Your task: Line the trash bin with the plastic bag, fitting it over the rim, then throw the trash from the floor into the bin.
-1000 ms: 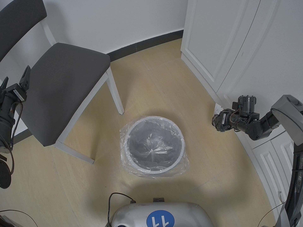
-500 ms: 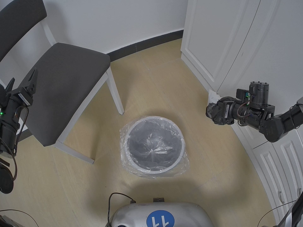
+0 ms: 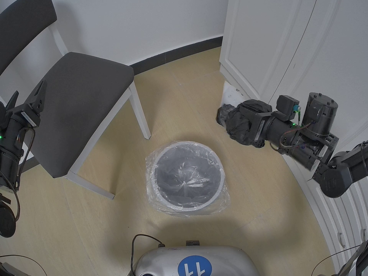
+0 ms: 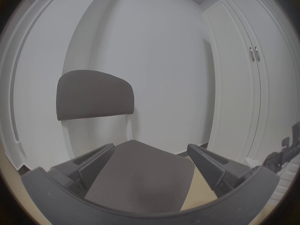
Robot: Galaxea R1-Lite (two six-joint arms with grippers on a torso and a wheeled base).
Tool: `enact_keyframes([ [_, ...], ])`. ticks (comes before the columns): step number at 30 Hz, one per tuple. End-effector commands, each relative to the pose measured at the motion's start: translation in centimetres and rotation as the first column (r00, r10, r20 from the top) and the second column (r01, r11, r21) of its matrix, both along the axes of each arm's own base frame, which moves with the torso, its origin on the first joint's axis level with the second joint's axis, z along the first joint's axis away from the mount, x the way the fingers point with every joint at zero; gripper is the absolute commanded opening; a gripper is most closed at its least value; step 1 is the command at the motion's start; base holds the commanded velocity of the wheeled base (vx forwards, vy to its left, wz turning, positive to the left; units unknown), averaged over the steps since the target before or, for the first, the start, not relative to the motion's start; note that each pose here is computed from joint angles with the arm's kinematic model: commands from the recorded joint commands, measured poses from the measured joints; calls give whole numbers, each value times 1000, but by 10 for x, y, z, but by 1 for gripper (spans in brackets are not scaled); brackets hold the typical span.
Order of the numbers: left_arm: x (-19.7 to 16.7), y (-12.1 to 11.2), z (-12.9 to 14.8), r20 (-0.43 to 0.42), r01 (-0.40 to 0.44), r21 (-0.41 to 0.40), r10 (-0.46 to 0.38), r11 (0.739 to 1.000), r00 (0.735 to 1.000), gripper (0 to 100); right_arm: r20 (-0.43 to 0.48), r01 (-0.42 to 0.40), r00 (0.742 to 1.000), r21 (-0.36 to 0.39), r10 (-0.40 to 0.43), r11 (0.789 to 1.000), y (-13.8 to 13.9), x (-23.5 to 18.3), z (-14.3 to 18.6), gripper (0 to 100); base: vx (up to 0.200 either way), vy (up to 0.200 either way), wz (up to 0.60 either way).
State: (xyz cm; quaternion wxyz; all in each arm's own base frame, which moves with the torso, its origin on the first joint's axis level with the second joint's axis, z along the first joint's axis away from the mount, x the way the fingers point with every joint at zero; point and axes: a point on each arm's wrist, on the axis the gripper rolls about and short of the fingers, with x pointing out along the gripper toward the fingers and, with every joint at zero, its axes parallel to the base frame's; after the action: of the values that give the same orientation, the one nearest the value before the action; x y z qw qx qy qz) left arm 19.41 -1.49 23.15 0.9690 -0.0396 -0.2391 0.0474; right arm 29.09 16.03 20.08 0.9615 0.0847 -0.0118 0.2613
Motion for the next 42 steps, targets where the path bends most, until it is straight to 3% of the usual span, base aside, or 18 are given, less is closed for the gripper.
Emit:
enact_keyframes([
  [1,0,-1,1,6,5,-2,-5,1000,1000,100,-37,-118,992,4,118,993,41,-12,-30,0,0,0,0],
  [6,1,-1,1,5,6,-3,-6,1000,1000,100,-75,-196,978,15,196,981,73,-20,-56,0,0,0,0],
  [10,2,-1,1,2,7,-4,-7,1000,1000,100,-123,-225,967,3,224,974,85,-24,-71,0,0,0,0],
  [16,3,-1,0,-3,7,-5,-7,1000,1000,100,-217,-245,944,50,250,968,97,-24,-84,0,0,0,0],
  [18,3,-1,0,-2,8,-7,-8,1000,1000,100,-253,-235,936,60,243,970,99,-18,-85,0,0,0,0],
  [24,3,-1,-1,-4,8,-9,-8,1000,1000,100,-410,-178,881,174,235,969,109,-2,-76,0,0,0,0],
  [29,4,-1,-2,-8,9,-10,-9,1000,1000,100,-469,-138,861,159,198,977,113,17,-91,0,0,0,0],
  [35,6,-1,-3,-16,9,-10,-9,1000,1000,100,-562,-49,814,183,145,982,116,50,-114,0,0,0,0],
  [42,6,-1,-3,-16,7,-10,-7,1000,1000,100,-592,-36,795,172,132,984,115,57,-128,0,0,0,0],
])
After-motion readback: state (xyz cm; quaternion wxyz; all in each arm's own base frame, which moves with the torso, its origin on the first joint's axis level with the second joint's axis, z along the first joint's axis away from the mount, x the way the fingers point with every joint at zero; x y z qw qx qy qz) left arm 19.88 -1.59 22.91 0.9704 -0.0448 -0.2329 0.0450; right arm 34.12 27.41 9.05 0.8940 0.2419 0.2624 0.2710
